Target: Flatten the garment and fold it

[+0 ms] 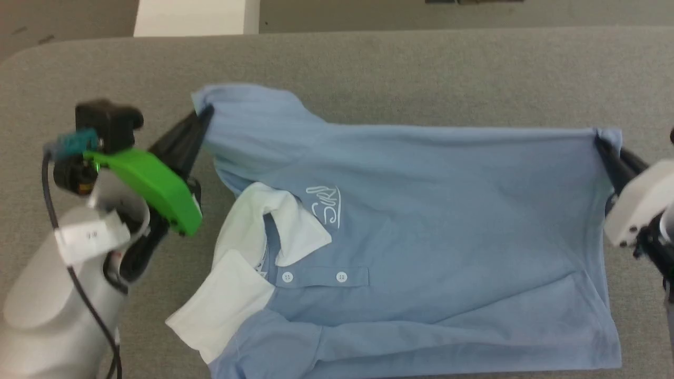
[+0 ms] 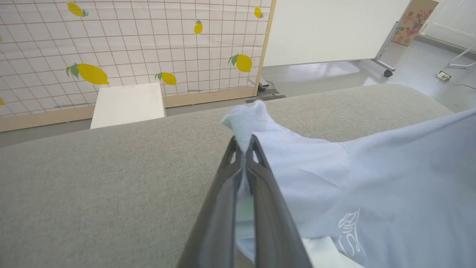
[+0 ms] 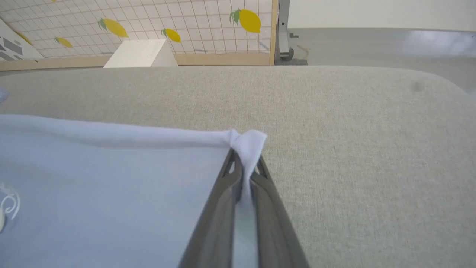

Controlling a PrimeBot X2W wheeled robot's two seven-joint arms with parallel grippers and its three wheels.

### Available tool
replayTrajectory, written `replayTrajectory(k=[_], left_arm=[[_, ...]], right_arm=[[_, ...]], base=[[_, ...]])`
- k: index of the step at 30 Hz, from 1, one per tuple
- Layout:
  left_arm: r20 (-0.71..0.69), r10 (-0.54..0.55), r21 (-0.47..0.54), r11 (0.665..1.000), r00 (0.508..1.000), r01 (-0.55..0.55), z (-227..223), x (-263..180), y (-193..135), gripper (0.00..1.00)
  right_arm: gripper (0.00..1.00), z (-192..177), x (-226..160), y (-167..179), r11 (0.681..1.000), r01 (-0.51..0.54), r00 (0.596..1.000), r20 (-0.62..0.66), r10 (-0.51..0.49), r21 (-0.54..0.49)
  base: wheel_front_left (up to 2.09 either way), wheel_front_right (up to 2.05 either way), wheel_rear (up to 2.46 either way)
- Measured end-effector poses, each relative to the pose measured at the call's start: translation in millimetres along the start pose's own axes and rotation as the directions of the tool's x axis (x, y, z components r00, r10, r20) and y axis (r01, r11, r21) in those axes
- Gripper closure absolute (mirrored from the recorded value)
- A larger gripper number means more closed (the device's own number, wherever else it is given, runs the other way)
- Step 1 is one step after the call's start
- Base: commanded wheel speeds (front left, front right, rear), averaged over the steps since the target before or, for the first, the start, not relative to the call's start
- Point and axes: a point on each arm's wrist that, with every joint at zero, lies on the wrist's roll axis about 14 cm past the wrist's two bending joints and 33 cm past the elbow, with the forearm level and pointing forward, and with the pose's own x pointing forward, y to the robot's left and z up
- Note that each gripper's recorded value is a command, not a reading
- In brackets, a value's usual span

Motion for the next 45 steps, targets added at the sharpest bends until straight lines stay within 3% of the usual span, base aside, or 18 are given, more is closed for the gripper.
replayTrajectory(k=[7, 11, 15, 19, 22, 39, 40, 43, 44, 45], left_arm=[[0.029, 0.043, -0.085, 0.996, 0.999, -0.04, -7.0, -64.3, -24.9, 1.0], [-0.047, 0.082, -0.181, 0.979, 0.996, -0.089, -33.1, -109.3, -43.1, 1.0], [-0.138, 0.084, -0.281, 0.952, 0.987, -0.121, -56.3, -138.7, -60.3, 1.0], [-0.253, 0.05, -0.413, 0.897, 0.966, -0.155, -80.4, -166.1, -81.6, 1.0], [-0.313, 0.045, -0.446, 0.875, 0.949, -0.188, -92.2, -179.2, -84.7, 1.0], [-0.448, 0.031, -0.468, 0.843, 0.894, -0.265, -152.9, -168.2, -81.1, 1.0], [-0.452, 0.04, -0.463, 0.843, 0.891, -0.273, -155.1, -166.2, -78.1, 1.0], [-0.466, 0.048, -0.457, 0.842, 0.884, -0.287, -161.4, -162.3, -73.1, 1.0], [-0.468, 0.051, -0.457, 0.841, 0.882, -0.291, -162.9, -161.4, -72.0, 1.0], [-0.473, 0.053, -0.454, 0.841, 0.88, -0.295, -164.9, -160.4, -70.8, 0.91]], right_arm=[[1.0, -26.6, -51.2, 14.9, 0.994, -0.039, 0.999, -0.021, 0.042, 0.103], [1.0, -51.0, -84.5, 21.4, 0.985, -0.04, 0.995, -0.079, 0.054, 0.165], [1.0, -72.8, -106.7, 17.2, 0.975, -0.011, 0.99, -0.134, 0.041, 0.222], [1.0, -110.6, -131.6, 8.2, 0.966, 0.046, 0.965, -0.26, 0.022, 0.253], [1.0, -121.0, -140.3, 3.1, 0.963, 0.073, 0.956, -0.294, 0.007, 0.261], [1.0, -166.3, -128.8, 15.6, 0.958, 0.094, 0.922, -0.386, 0.019, 0.273], [0.99, -168.5, -126.6, 16.0, 0.958, 0.095, 0.921, -0.389, 0.019, 0.272], [0.83, -172.0, -120.3, 16.7, 0.956, 0.097, 0.921, -0.389, 0.02, 0.278], [0.71, -173.1, -118.7, 16.7, 0.955, 0.098, 0.92, -0.391, 0.02, 0.279], [0.49, -173.6, -116.5, 16.6, 0.955, 0.098, 0.921, -0.39, 0.019, 0.28]], base=[[0.0, 0.0, 0.0], [0.0, 0.0, 0.0], [0.0, 0.0, 0.0], [0.0, 0.0, 0.0], [0.0, 0.0, 0.0], [0.0, 0.0, 0.0], [0.0, 0.0, 0.0], [0.0, 0.0, 0.0], [0.0, 0.0, 0.0], [0.0, 0.0, 0.0]])
